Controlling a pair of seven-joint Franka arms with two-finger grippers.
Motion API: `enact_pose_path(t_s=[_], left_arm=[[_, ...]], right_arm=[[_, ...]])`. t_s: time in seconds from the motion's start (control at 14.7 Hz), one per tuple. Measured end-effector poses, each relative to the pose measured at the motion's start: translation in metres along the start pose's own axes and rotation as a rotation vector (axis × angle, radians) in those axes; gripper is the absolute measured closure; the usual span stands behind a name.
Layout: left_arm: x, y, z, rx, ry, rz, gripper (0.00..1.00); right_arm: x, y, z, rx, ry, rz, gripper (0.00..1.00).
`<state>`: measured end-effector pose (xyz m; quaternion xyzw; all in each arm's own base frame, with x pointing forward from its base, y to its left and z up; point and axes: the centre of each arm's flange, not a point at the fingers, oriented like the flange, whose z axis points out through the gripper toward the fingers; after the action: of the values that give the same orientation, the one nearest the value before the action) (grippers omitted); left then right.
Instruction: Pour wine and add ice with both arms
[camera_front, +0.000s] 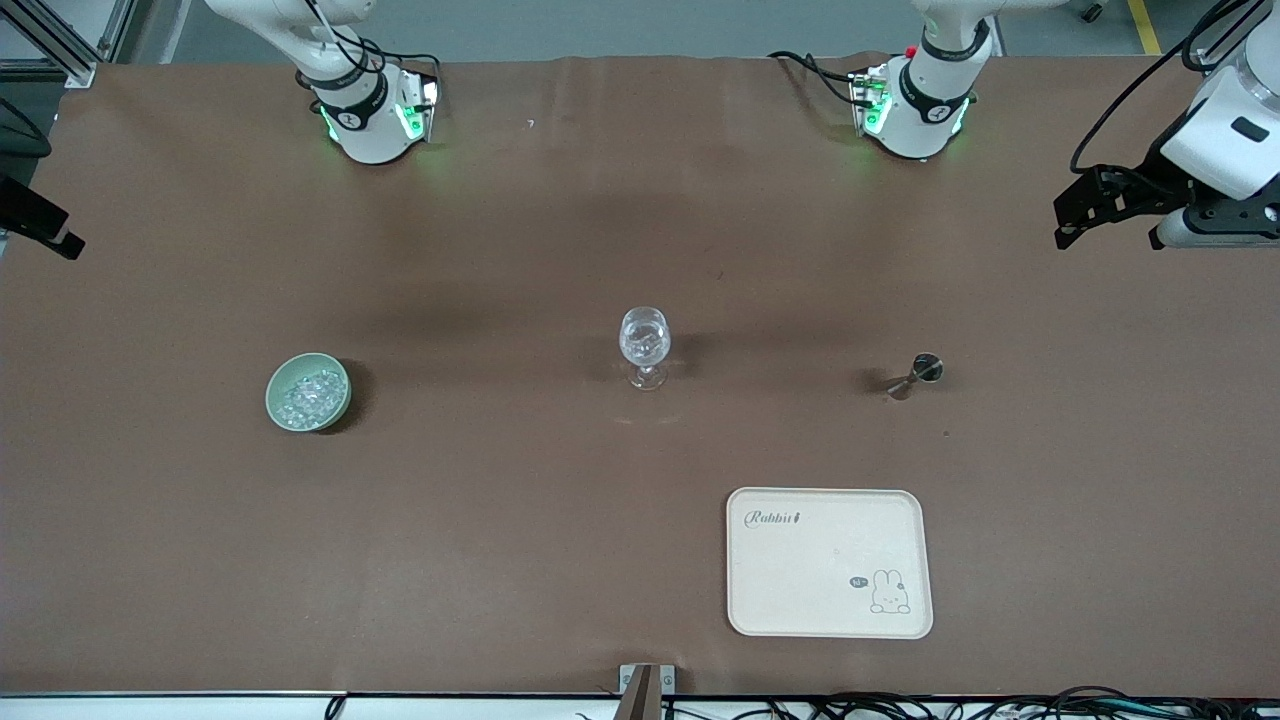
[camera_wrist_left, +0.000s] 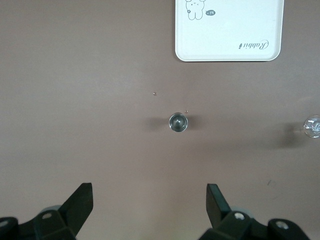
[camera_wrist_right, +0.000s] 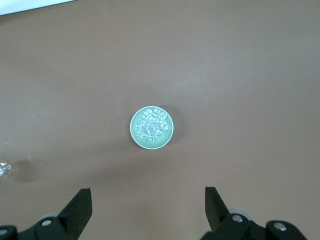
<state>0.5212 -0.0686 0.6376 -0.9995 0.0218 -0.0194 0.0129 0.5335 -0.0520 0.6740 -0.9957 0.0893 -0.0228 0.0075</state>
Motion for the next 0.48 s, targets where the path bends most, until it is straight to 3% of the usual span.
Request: enact_pose_path(t_s=[0.27, 0.48], left_arm=[[0.001, -0.004, 0.0, -0.001, -0.012, -0.006, 0.0], [0.02, -0.031, 0.015, -0.009, -0.064, -0.051, 0.0]], right_arm=[[-0.002, -0.005, 0.001, -0.001, -0.015, -0.047, 0.0], [-0.002, -0.004, 0.002, -0.001, -0.015, -0.05, 0.0]])
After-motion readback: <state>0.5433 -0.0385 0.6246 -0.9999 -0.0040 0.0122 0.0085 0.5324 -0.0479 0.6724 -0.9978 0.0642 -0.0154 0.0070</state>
